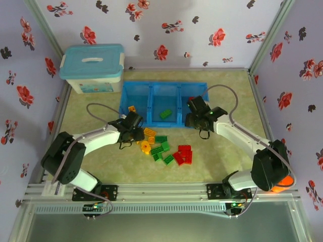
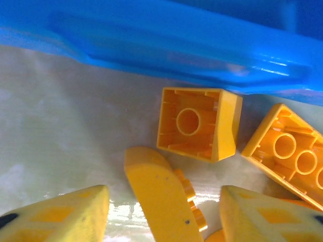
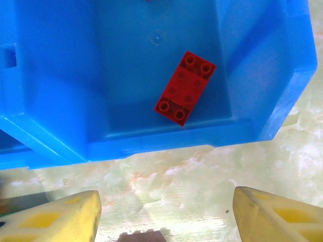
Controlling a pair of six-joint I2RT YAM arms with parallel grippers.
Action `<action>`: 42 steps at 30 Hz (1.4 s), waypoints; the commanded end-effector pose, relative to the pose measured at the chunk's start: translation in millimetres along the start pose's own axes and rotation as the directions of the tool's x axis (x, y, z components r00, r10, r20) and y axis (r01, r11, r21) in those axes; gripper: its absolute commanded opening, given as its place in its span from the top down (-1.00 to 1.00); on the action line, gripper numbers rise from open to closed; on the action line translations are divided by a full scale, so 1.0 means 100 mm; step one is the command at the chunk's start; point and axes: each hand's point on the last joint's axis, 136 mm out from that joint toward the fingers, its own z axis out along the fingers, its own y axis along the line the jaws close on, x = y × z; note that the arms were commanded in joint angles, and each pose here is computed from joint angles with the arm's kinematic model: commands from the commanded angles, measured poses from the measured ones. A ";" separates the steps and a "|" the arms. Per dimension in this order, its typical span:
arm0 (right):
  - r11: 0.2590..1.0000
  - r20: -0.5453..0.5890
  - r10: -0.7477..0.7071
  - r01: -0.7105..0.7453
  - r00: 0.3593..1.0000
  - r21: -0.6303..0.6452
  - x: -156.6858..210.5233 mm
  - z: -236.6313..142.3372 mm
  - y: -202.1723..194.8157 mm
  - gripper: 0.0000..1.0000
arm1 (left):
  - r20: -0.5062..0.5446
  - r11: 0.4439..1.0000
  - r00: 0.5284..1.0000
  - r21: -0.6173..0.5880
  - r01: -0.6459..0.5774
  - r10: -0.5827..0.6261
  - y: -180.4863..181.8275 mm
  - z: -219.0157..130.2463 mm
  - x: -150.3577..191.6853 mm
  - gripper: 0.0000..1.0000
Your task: Sort the legos into containers by color
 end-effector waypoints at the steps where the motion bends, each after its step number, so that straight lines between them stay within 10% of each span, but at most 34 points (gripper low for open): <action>1: 0.999 0.033 0.036 -0.035 0.999 -0.033 -0.02 -0.07 0.03 -0.39 | -0.012 1.000 1.000 -0.010 0.010 -0.010 -0.01 0.03 -0.03 -0.04; 13: 0.997 0.035 0.057 -0.055 0.998 -0.054 0.06 -0.06 0.02 -0.37 | 0.063 0.998 0.998 -0.054 -0.021 0.025 0.07 -0.35 -0.09 0.63; 21: 0.993 -0.011 0.079 -0.080 0.997 -0.090 0.30 0.09 0.07 -0.36 | 0.209 0.998 0.977 0.017 -0.054 0.049 -0.10 -0.91 -0.72 0.58; 34: 0.994 0.023 0.058 -0.056 0.998 -0.096 0.41 -0.13 0.02 -0.36 | 0.182 0.997 0.982 0.040 -0.066 0.058 -0.36 -0.61 -1.38 0.55; 38: 0.993 0.033 0.060 -0.056 0.998 -0.108 0.38 -0.22 0.02 -0.36 | 0.188 0.997 0.980 0.028 -0.077 0.070 -0.40 -0.52 -1.56 0.34; 42: 0.987 0.047 0.067 -0.059 0.997 -0.146 0.35 -0.32 0.06 -0.36 | 0.186 0.995 0.978 0.004 -0.101 0.099 -0.41 -0.57 -1.69 -0.43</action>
